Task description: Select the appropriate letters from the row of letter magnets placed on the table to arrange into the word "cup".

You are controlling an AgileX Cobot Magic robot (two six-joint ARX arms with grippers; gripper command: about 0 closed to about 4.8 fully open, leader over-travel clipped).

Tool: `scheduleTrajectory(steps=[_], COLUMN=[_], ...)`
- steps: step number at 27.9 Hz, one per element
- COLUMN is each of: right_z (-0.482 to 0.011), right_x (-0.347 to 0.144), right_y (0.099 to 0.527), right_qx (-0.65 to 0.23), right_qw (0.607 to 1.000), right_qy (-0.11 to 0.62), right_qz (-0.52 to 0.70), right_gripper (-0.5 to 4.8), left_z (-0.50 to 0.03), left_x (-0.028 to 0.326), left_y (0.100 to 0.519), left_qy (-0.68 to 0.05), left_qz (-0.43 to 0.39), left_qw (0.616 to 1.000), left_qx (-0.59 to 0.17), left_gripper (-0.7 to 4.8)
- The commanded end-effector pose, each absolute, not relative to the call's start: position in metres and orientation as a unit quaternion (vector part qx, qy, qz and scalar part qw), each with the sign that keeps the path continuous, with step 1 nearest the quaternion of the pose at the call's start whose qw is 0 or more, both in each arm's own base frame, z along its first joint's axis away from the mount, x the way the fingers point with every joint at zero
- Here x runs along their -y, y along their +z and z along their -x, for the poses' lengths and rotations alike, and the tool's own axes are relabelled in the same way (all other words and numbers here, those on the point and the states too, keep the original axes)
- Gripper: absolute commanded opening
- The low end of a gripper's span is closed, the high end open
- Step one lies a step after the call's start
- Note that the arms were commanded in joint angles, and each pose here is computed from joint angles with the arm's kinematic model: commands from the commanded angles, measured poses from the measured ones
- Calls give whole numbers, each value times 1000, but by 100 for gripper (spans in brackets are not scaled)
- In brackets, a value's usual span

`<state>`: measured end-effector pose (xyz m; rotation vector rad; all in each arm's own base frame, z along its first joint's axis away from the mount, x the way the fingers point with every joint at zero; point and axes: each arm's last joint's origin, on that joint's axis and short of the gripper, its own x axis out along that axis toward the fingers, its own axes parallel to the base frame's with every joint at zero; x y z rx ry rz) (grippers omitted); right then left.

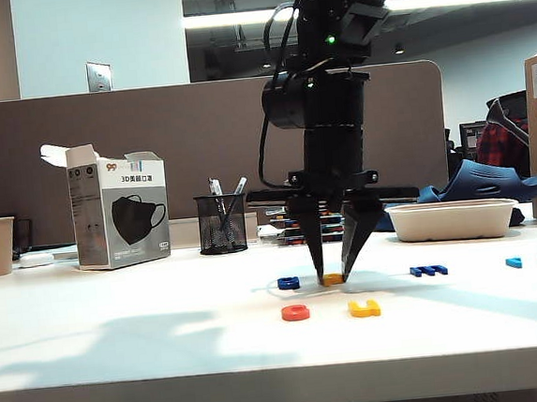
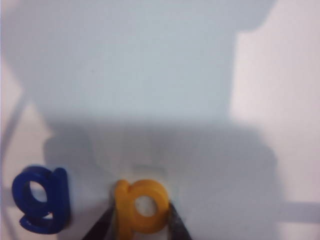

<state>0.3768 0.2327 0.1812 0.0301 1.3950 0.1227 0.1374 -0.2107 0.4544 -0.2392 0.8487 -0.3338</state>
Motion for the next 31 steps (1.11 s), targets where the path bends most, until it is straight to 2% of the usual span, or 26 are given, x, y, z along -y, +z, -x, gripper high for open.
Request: scheduleTrajectory(steps=[1,19,31], right_z=[-373,-359,-345], right_x=[-232,-219,-195], right_y=[183,232,273], right_qx=[-650,-618,-599], right_qw=[757,784,799], right_qy=[59,56,52], right_qz=[-17,-15,-11], right_gripper=[116,116,116], left_z=[-137,-137,-137], left_x=[210,210,210], left_y=[457,457,457], left_qy=[-162,-162,-162], left_qz=[117,117,117], left_qw=[893,893,893], left_qx=[-403,-403,-403], left_gripper=[-5,-5,-5])
